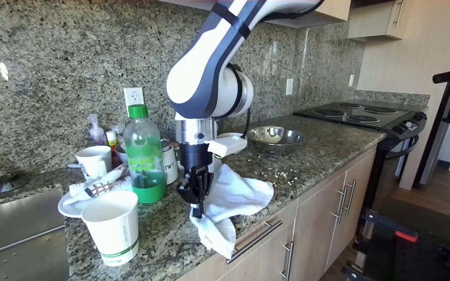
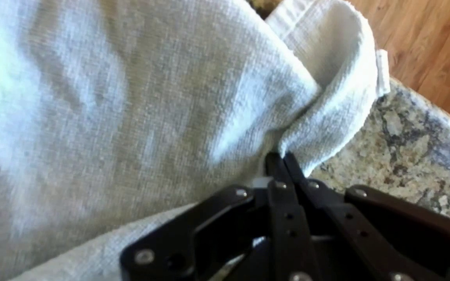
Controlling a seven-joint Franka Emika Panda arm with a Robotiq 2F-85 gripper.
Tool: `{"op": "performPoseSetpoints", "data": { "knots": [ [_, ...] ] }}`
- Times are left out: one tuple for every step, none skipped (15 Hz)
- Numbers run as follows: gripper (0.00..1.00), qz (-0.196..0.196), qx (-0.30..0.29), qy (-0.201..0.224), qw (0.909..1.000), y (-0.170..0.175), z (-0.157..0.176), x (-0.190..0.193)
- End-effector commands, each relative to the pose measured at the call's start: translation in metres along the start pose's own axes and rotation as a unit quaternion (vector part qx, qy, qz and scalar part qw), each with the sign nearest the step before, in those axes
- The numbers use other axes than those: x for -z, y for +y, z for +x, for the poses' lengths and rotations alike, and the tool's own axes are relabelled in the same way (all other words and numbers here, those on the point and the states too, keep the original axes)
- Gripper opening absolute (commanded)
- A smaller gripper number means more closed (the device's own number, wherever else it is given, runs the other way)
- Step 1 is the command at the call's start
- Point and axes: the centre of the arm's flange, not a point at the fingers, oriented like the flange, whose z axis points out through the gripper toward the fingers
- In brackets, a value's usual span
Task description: Use the towel to clean the kitchen base table
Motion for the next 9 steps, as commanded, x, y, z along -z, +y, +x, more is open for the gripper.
{"op": "performPoseSetpoints", "data": {
  "knots": [
    [0.0,0.0,-0.032,-0.011,0.9994,0.04,-0.007,0.0],
    [0.0,-0.003,-0.051,-0.007,0.9987,0.057,-0.017,0.003],
    [0.0,-0.006,-0.07,-0.005,0.9975,0.073,-0.025,0.007],
    [0.0,-0.008,-0.087,-0.002,0.9961,0.089,-0.034,0.009],
    [0.0,-0.013,-0.106,0.0,0.9943,0.106,-0.043,0.012],
    [0.0,-0.015,-0.123,0.001,0.9923,0.121,-0.051,0.015],
    [0.0,-0.016,-0.142,0.002,0.9897,0.137,-0.062,0.017],
    [0.0,-0.019,-0.16,0.0,0.987,0.152,-0.074,0.017],
    [0.0,-0.021,-0.178,-0.001,0.9838,0.165,-0.087,0.017]
  ]
}}
